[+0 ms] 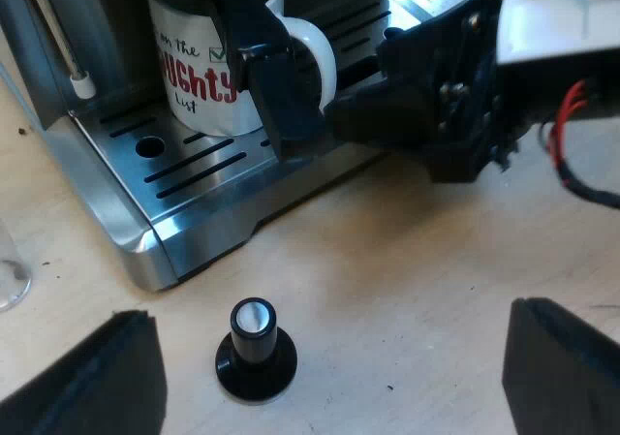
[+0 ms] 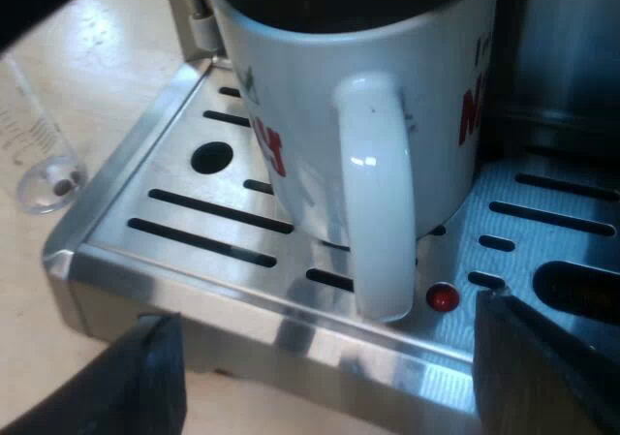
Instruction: Remove mug from coffee machine
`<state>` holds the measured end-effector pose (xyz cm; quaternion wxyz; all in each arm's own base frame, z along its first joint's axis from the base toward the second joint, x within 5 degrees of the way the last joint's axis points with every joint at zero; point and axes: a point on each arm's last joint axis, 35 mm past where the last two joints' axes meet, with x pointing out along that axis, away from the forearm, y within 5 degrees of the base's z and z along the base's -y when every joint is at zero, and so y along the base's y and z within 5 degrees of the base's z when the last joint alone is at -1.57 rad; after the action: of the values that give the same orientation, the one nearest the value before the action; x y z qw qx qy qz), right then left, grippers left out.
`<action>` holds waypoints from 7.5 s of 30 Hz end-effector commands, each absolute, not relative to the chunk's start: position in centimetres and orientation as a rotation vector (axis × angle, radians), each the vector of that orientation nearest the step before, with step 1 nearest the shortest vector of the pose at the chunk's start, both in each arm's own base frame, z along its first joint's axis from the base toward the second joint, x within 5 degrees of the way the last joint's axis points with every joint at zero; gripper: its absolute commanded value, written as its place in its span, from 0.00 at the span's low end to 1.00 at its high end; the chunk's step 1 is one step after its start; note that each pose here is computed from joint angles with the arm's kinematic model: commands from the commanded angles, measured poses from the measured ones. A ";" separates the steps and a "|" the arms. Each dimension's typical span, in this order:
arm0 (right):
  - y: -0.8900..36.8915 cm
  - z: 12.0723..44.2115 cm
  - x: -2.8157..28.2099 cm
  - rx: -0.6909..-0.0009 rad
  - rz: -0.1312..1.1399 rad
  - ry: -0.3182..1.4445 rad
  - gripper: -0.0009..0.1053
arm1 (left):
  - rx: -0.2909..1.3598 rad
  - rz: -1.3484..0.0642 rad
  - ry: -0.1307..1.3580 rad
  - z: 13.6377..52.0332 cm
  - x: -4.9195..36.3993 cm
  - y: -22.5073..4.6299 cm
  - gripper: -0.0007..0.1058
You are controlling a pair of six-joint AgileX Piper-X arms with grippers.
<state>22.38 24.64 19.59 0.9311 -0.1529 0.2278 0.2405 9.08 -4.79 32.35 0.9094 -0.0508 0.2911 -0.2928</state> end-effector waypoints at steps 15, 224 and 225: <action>25.6 17.3 25.3 -0.289 0.424 0.313 0.61 | -0.113 -0.613 0.593 32.6 9.0 -4.9 0.69; 5.7 12.1 19.7 -0.401 0.047 0.328 0.07 | -0.050 -0.942 0.607 31.3 12.1 -11.0 0.75; 5.7 11.9 19.6 -0.408 0.050 0.350 0.14 | -0.052 -0.942 0.608 31.3 12.1 -11.0 0.75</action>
<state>19.48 5.74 11.81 0.9655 -0.1943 0.1711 0.0287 12.05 -10.90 31.15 0.8454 -0.0208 0.2905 -0.4478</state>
